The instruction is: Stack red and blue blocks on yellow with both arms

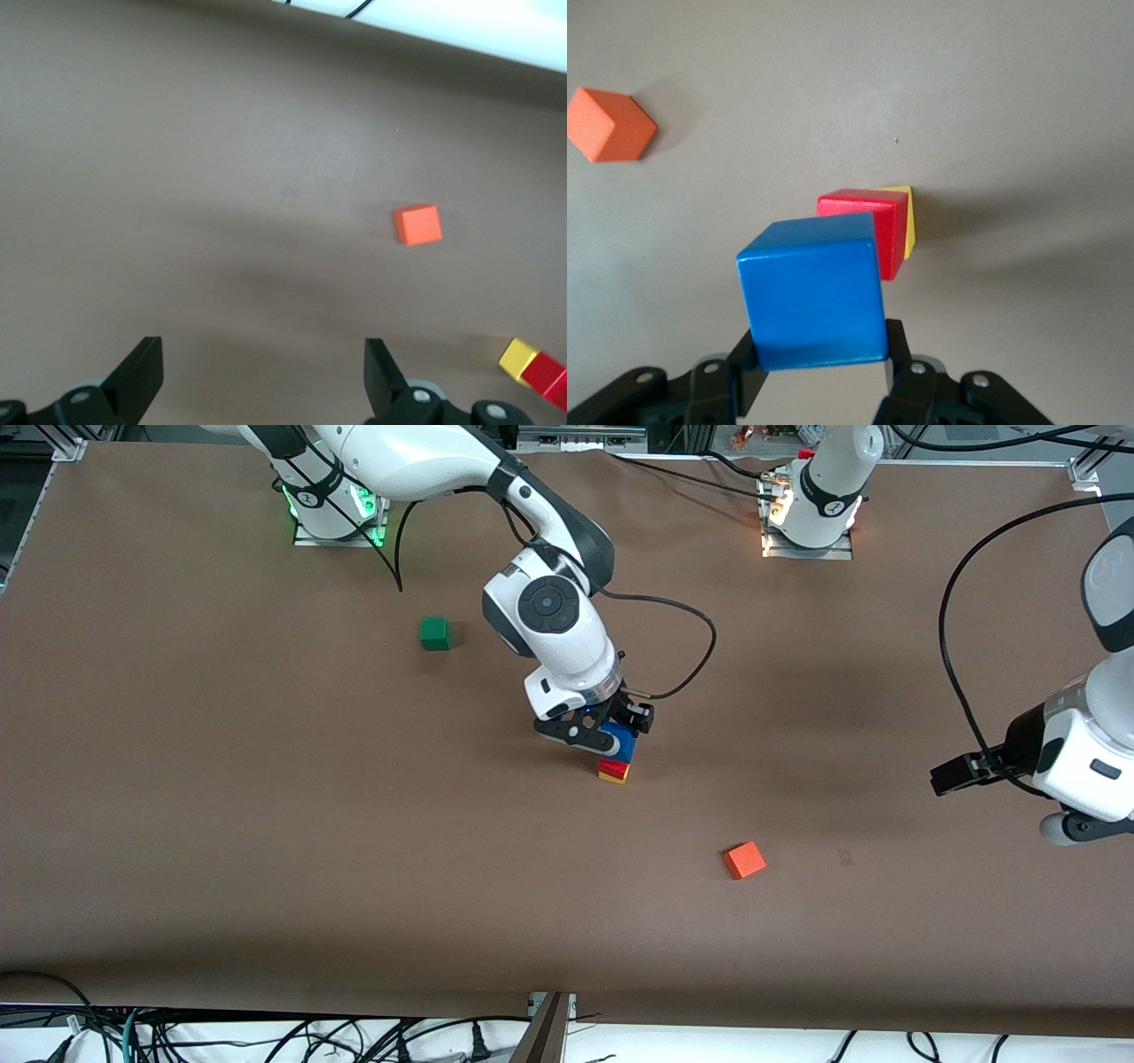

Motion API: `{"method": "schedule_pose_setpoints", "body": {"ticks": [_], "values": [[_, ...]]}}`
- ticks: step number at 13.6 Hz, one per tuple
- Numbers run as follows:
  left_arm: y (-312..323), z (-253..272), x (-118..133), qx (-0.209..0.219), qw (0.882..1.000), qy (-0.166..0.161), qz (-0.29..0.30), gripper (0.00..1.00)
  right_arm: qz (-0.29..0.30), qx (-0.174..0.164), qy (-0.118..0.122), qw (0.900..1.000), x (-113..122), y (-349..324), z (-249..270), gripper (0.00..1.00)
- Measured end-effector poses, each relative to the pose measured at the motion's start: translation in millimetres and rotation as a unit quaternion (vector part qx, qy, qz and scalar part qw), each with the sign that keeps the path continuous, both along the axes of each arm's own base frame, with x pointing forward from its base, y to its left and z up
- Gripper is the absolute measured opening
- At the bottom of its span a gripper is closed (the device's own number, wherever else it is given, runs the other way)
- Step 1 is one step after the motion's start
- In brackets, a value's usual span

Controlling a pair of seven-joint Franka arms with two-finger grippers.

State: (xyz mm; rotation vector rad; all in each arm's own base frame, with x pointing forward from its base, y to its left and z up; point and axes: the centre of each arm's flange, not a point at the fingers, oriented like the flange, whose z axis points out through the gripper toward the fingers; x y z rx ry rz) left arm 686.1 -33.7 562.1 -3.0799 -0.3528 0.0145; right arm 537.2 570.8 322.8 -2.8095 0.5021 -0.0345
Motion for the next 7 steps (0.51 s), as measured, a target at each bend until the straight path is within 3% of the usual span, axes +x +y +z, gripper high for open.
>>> {"method": "schedule_pose_setpoints", "body": {"ticks": [4,7], "values": [[25,4,-6,-0.008,1.0,0.015,-0.025,1.0,0.013,-0.02,-0.006,1.0,-5,4,-17,0.56],[66,7,-31,-0.062,0.998,0.03,-0.014,1.0,0.017,-0.029,-0.013,0.999,-4,3,-25,0.56]]}}
